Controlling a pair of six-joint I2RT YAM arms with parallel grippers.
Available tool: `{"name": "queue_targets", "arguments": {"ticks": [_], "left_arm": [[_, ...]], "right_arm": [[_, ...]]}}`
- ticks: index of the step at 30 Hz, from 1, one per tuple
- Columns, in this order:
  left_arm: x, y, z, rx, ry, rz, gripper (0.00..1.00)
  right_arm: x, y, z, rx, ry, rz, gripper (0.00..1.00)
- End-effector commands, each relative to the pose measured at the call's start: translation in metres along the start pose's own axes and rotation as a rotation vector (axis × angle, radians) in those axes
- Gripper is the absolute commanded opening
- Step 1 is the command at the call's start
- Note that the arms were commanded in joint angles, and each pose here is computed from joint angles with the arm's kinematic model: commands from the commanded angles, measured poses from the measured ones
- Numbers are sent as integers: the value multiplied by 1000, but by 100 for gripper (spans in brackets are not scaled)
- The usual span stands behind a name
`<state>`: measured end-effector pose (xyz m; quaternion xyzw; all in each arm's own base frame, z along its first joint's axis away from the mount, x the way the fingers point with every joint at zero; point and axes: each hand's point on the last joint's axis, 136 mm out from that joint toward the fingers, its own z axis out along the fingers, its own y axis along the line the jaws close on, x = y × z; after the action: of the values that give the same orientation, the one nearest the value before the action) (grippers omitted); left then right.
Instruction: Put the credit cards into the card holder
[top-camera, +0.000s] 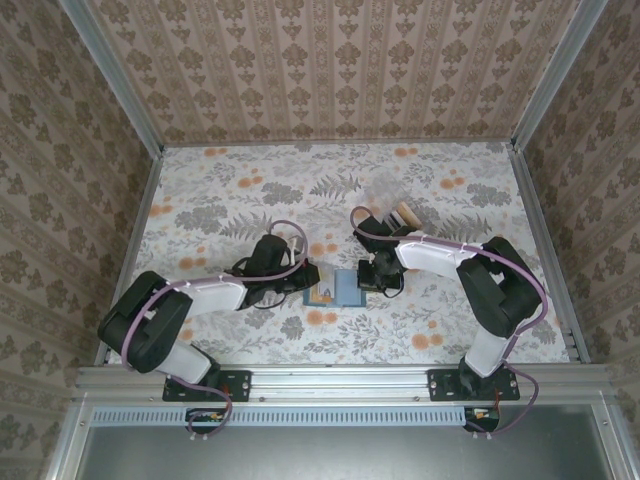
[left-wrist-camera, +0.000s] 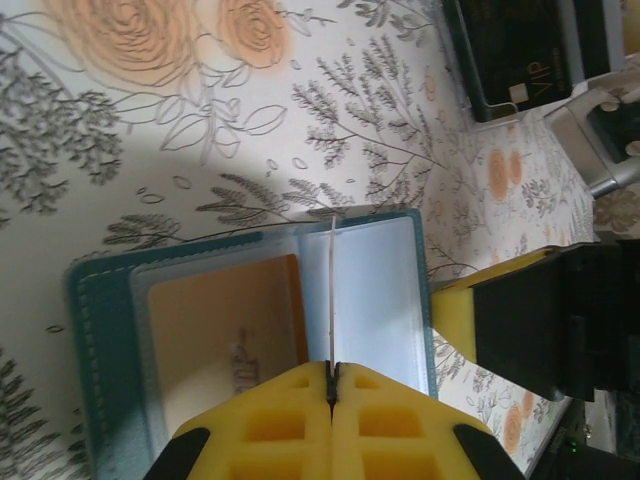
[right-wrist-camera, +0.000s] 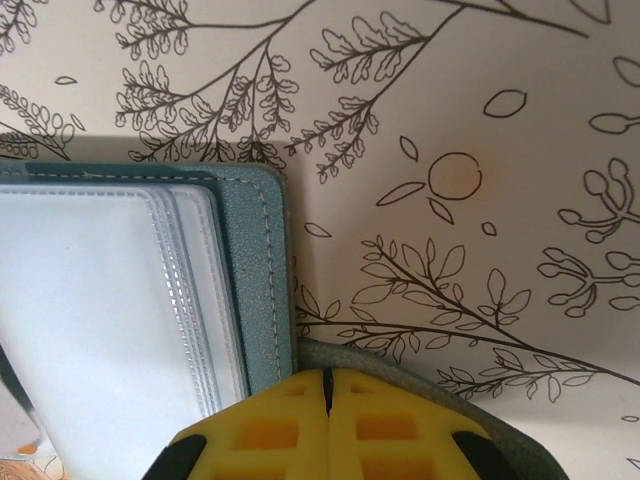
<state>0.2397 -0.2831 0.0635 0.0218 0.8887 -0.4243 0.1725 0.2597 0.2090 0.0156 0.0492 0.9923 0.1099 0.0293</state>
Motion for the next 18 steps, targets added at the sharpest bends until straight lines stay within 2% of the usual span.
{"name": "queue_targets", "arguments": {"ticks": [1,9,18], "left_arm": [[5,-4,3,35,9,5,0],[17,19,9,-50,42,-45,0],[16,19,1,-98,28,-22,0]], "right_arm": [[8,-14,15,67,24,15,7],[7,-13,17,63,29,12,6],[9,-11,21,51,46,10,6]]}}
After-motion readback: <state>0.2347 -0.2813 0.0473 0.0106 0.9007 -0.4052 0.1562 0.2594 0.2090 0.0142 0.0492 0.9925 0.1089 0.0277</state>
